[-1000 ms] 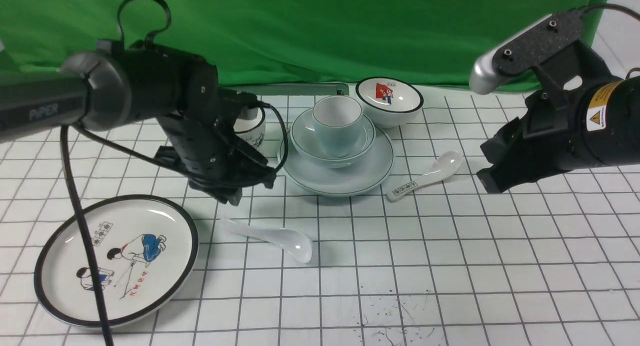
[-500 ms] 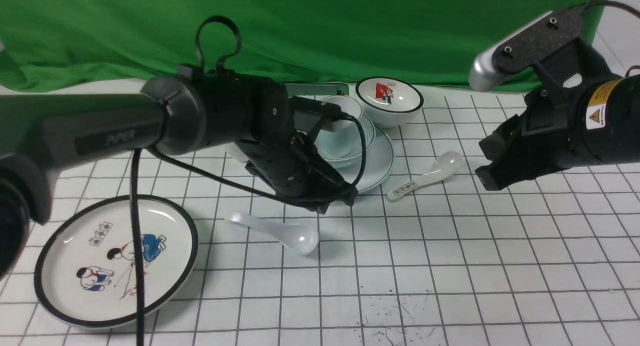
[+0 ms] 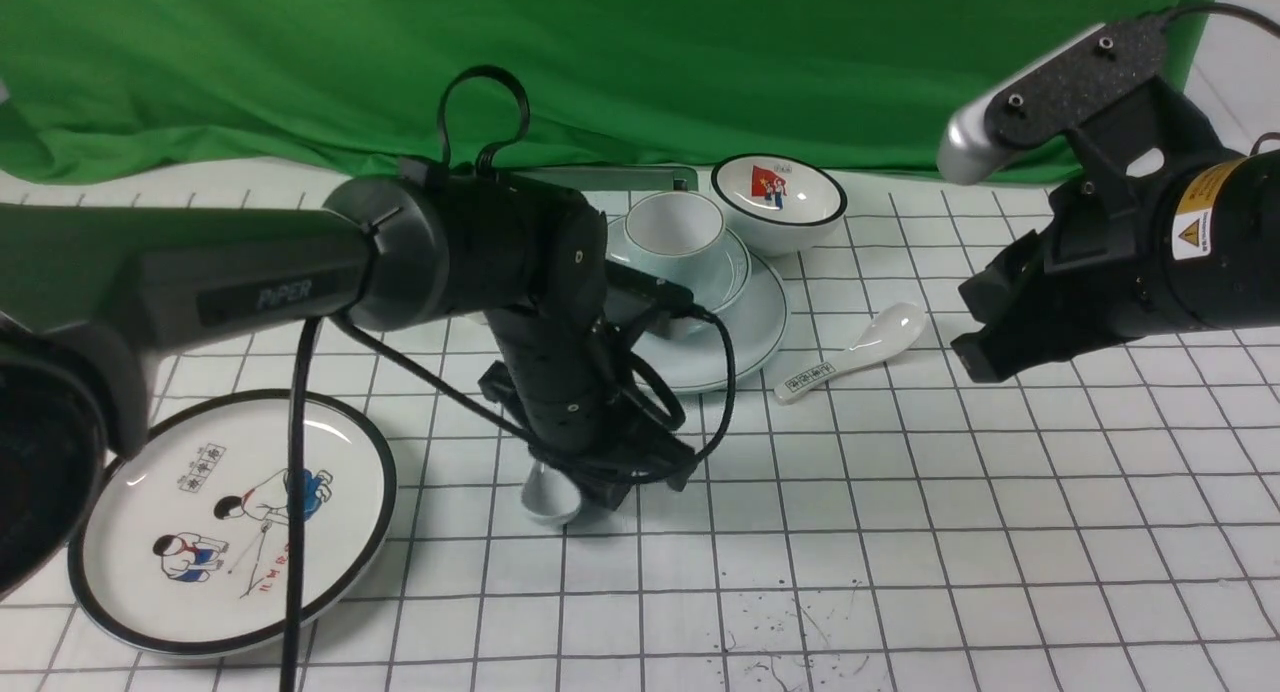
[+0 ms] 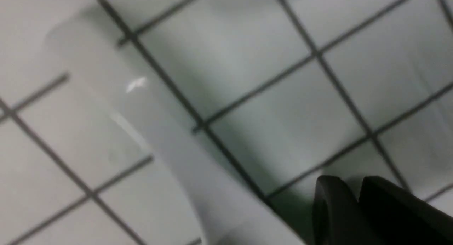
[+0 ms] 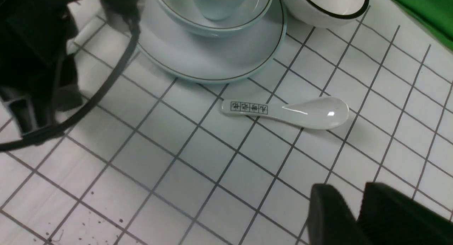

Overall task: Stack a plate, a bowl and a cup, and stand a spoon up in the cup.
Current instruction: Use the left arm to grab a blue soup spoon

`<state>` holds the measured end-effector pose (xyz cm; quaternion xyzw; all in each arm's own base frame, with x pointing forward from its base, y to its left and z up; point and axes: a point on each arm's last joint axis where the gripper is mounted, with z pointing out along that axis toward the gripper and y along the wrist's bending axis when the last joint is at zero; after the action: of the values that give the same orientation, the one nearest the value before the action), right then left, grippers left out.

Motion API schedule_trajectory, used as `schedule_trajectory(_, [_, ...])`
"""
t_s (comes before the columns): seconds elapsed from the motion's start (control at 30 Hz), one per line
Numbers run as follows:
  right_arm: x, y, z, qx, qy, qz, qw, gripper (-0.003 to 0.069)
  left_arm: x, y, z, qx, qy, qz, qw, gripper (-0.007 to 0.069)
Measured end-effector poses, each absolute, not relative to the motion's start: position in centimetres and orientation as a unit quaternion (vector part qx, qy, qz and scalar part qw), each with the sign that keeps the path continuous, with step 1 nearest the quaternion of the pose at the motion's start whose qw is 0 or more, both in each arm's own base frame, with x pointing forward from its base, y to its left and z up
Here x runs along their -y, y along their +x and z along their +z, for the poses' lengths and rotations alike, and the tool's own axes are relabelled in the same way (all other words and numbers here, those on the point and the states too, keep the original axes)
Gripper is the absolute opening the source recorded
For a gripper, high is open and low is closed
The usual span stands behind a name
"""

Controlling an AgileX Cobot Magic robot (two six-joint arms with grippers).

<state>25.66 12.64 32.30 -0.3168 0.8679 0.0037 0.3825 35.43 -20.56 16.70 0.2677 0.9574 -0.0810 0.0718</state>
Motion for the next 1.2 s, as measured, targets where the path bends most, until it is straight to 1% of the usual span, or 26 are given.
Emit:
schedule_trajectory(0.07, [-12.6, 25.7, 32.3, -0.868, -0.317, 0.003, 0.382, 0.0179, 20.2, 34.8, 17.0, -0.958, 0.273, -0.073, 0.051, 0.0062])
schedule_trajectory(0.13, [-12.6, 25.6, 32.3, -0.869, -0.317, 0.003, 0.381, 0.0179, 19.9, 34.4, 17.9, -0.958, 0.273, -0.072, 0.056, 0.0062])
schedule_trajectory(0.2, [-12.6, 25.6, 32.3, -0.869, -0.317, 0.003, 0.381, 0.0179, 19.8, 34.3, 19.3, -0.958, 0.264, -0.077, 0.085, 0.0062])
schedule_trajectory(0.23, [-12.6, 25.6, 32.3, -0.869, -0.317, 0.003, 0.381, 0.0179, 19.8, 34.4, 20.6, -0.955, 0.259, -0.083, 0.118, 0.0062])
schedule_trajectory(0.27, [-12.6, 25.6, 32.3, -0.869, -0.317, 0.003, 0.381, 0.0179, 19.8, 34.4, 20.8, -0.954, 0.259, -0.084, 0.124, 0.0062])
schedule_trajectory(0.3, [-12.6, 25.7, 32.3, -0.868, -0.317, 0.003, 0.382, 0.0179, 19.8, 34.6, 22.2, -0.949, 0.256, -0.091, 0.162, 0.0064])
schedule_trajectory(0.33, [-12.6, 25.7, 32.3, -0.868, -0.317, 0.003, 0.383, 0.0179, 19.8, 34.6, 22.4, -0.947, 0.255, -0.092, 0.171, 0.0064])
schedule_trajectory(0.37, [-12.7, 25.7, 32.4, -0.866, -0.317, 0.004, 0.387, 0.0179, 19.7, 34.9, 23.1, -0.942, 0.256, -0.090, 0.197, 0.0078])
schedule_trajectory(0.4, [-12.7, 25.7, 32.4, -0.866, -0.317, 0.004, 0.387, 0.0179, 19.6, 34.9, 23.2, -0.941, 0.257, -0.089, 0.201, 0.0084])
schedule_trajectory(0.5, [-12.7, 25.7, 32.4, -0.865, -0.317, 0.004, 0.390, 0.0179, 19.4, 35.4, 22.4, -0.941, 0.264, -0.074, 0.200, 0.0179])
schedule_trajectory(0.53, [-12.7, 25.7, 32.4, -0.865, -0.317, 0.004, 0.390, 0.0179, 19.4, 35.4, 22.3, -0.941, 0.265, -0.073, 0.199, 0.0197])
schedule_trajectory(0.57, [-12.7, 25.7, 32.4, -0.865, -0.317, 0.004, 0.390, 0.0179, 19.4, 35.6, 21.9, -0.941, 0.267, -0.069, 0.195, 0.0235])
schedule_trajectory(0.6, [-12.7, 25.7, 32.4, -0.865, -0.317, 0.004, 0.390, 0.0179, 19.5, 35.9, 20.6, -0.943, 0.268, -0.061, 0.186, 0.0325])
schedule_trajectory(0.63, [-12.7, 25.7, 32.4, -0.865, -0.317, 0.004, 0.390, 0.0179, 19.5, 36.1, 20.0, -0.946, 0.262, -0.056, 0.182, 0.0372])
schedule_trajectory(0.67, [-12.7, 25.7, 32.4, -0.865, -0.317, 0.004, 0.390, 0.0179, 19.5, 36.2, 19.9, -0.947, 0.260, -0.055, 0.181, 0.0389])
schedule_trajectory(0.7, [-12.7, 25.7, 32.4, -0.865, -0.317, 0.004, 0.389, 0.0179, 19.4, 36.4, 19.1, -0.950, 0.253, -0.047, 0.176, 0.0435])
schedule_trajectory(0.77, [-12.7, 25.7, 32.4, -0.865, -0.317, 0.004, 0.388, 0.0179, 19.4, 36.7, 18.4, -0.953, 0.245, -0.038, 0.172, 0.0479])
schedule_trajectory(0.83, [-12.7, 25.7, 32.4, -0.865, -0.317, 0.004, 0.388, 0.0179, 19.4, 36.9, 17.8, -0.955, 0.239, -0.041, 0.169, 0.0489])
schedule_trajectory(0.97, [-12.7, 25.7, 32.4, -0.865, -0.317, 0.004, 0.388, 0.0179, 19.5, 37.0, 16.5, -0.959, 0.234, -0.054, 0.152, 0.0447])
schedule_trajectory(1.03, [-12.7, 25.7, 32.4, -0.865, -0.317, 0.004, 0.388, 0.0179, 19.5, 37.1, 16.3, -0.959, 0.233, -0.055, 0.150, 0.0367])
schedule_trajectory(1.07, [-12.7, 25.7, 32.4, -0.865, -0.317, 0.004, 0.388, 0.0179, 19.4, 37.2, 16.3, -0.960, 0.231, -0.055, 0.151, 0.0302])
schedule_trajectory(1.1, [-12.7, 25.7, 32.4, -0.865, -0.317, 0.004, 0.388, 0.0179, 19.3, 37.2, 16.3, -0.960, 0.230, -0.055, 0.151, 0.0279])
schedule_trajectory(1.17, [-12.7, 25.7, 32.4, -0.865, -0.317, 0.004, 0.388, 0.0179, 19.2, 37.4, 16.4, -0.960, 0.224, -0.056, 0.157, 0.0108])
schedule_trajectory(1.2, [-12.7, 25.7, 32.4, -0.865, -0.317, 0.004, 0.388, 0.0179, 19.2, 37.4, 16.4, -0.960, 0.224, -0.056, 0.157, 0.0090])
